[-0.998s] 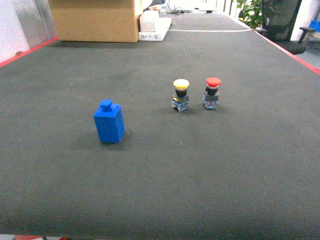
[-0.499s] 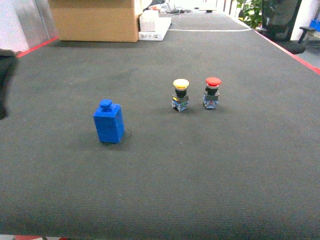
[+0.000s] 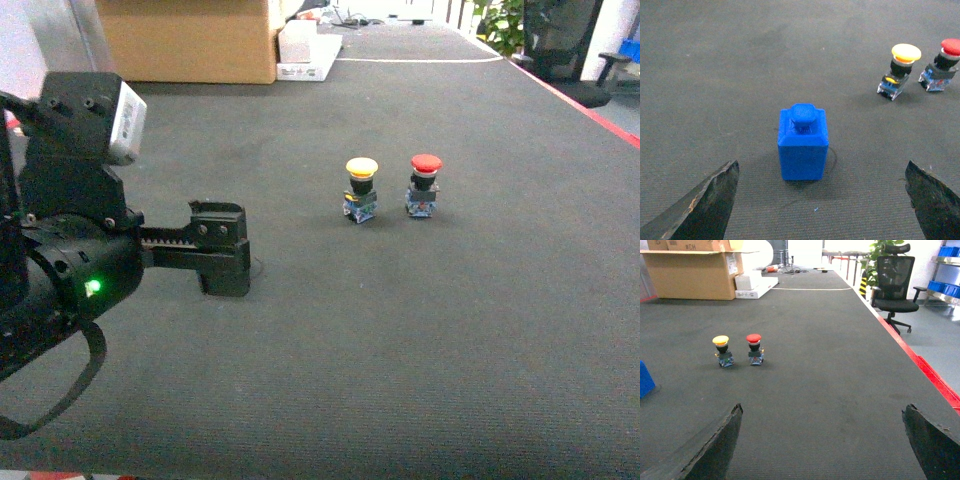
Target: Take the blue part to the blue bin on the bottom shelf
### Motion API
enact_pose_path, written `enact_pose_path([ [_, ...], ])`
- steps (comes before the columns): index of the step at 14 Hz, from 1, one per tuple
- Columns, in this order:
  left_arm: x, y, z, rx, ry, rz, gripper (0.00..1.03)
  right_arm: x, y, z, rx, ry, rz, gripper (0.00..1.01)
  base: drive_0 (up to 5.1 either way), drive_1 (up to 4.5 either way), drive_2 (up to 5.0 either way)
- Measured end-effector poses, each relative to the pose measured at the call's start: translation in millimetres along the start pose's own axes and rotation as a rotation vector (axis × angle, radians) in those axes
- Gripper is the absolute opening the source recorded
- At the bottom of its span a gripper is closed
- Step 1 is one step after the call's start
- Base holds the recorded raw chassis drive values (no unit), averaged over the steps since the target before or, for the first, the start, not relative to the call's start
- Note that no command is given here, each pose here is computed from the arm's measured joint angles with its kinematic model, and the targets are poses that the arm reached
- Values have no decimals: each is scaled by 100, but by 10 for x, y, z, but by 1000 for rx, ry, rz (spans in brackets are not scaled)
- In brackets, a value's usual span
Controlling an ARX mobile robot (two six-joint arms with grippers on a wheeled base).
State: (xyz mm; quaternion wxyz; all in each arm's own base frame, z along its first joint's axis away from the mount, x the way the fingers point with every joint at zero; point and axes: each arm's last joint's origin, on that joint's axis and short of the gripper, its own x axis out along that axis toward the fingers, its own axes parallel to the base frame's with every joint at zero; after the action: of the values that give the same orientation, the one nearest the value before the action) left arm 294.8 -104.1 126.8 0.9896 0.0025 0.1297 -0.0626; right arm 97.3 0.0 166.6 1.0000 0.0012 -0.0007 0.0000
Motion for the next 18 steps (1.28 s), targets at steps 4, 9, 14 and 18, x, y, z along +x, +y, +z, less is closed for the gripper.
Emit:
enact_pose_path([
  [4, 337, -115, -76, 9, 19, -11, 98, 0, 0, 0, 0, 0, 0, 98, 0, 0, 0],
  [9, 704, -29, -230, 13, 48, 25, 98, 0, 0, 0, 0, 0, 0, 98, 0, 0, 0],
  [14, 1098, 71, -287, 20, 65, 59, 86, 0, 0, 0, 0, 0, 0, 98, 0, 0, 0],
  [18, 1151, 92, -283, 9, 62, 57, 45, 0, 0, 0, 0, 0, 0, 98, 0, 0, 0],
])
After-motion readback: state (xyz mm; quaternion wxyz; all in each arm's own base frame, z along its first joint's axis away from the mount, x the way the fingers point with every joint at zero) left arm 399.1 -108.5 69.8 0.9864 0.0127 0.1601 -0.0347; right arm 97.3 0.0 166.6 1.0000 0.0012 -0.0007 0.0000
